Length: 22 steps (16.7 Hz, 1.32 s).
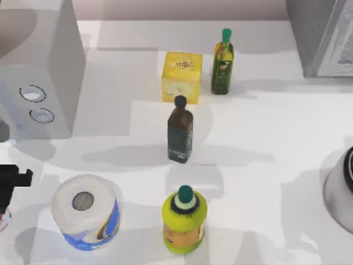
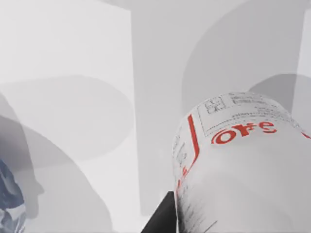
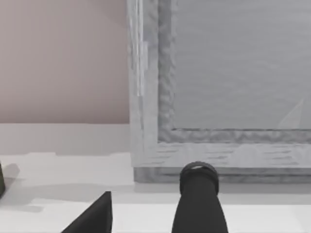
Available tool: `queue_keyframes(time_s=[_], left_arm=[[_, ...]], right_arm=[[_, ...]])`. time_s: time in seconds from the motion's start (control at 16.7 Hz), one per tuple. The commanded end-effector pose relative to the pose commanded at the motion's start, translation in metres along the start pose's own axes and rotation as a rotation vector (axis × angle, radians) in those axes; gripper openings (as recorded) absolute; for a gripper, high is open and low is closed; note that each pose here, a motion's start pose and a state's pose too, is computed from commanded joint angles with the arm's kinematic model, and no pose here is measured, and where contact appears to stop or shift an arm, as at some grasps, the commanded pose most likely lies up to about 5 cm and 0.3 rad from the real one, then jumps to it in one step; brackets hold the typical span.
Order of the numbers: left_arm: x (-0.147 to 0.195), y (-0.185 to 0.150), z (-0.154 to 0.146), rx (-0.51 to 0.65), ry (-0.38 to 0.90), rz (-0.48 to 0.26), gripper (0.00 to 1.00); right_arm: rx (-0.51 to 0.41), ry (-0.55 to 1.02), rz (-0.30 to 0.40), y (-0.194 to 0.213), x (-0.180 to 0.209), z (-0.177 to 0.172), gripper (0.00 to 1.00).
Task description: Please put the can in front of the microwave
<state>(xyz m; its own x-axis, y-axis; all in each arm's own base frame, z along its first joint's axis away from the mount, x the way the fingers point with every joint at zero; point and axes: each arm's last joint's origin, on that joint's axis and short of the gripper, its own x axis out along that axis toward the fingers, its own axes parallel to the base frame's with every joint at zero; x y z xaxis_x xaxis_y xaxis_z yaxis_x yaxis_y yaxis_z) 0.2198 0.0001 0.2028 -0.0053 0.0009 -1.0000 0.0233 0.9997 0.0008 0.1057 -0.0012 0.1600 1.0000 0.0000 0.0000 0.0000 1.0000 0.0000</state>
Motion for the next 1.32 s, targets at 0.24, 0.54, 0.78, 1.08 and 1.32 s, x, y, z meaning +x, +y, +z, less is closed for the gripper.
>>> queue_keyframes(time_s=[0.24, 0.54, 0.78, 1.08, 1.32], left_arm=[[0.0044, 0.0005, -0.0003, -0.003, -0.004, -0.001, 0.00], [0.0044, 0.0005, -0.0003, -0.003, -0.004, -0.001, 0.15], [0.0044, 0.0005, -0.0003, -0.003, -0.004, -0.001, 0.45], [0.0044, 0.0005, -0.0003, -0.003, -0.004, -0.001, 0.83], [0.0044, 0.0005, -0.0003, -0.003, -0.004, -0.001, 1.00]], right_arm=[[0.000, 0.000, 0.000, 0.0000, 0.0000, 0.0000, 1.00], [0.000, 0.000, 0.000, 0.0000, 0.0000, 0.0000, 1.00], [0.000, 0.000, 0.000, 0.0000, 0.0000, 0.0000, 1.00], [0.000, 0.000, 0.000, 0.0000, 0.0000, 0.0000, 1.00], [0.000, 0.000, 0.000, 0.0000, 0.0000, 0.0000, 1.00]])
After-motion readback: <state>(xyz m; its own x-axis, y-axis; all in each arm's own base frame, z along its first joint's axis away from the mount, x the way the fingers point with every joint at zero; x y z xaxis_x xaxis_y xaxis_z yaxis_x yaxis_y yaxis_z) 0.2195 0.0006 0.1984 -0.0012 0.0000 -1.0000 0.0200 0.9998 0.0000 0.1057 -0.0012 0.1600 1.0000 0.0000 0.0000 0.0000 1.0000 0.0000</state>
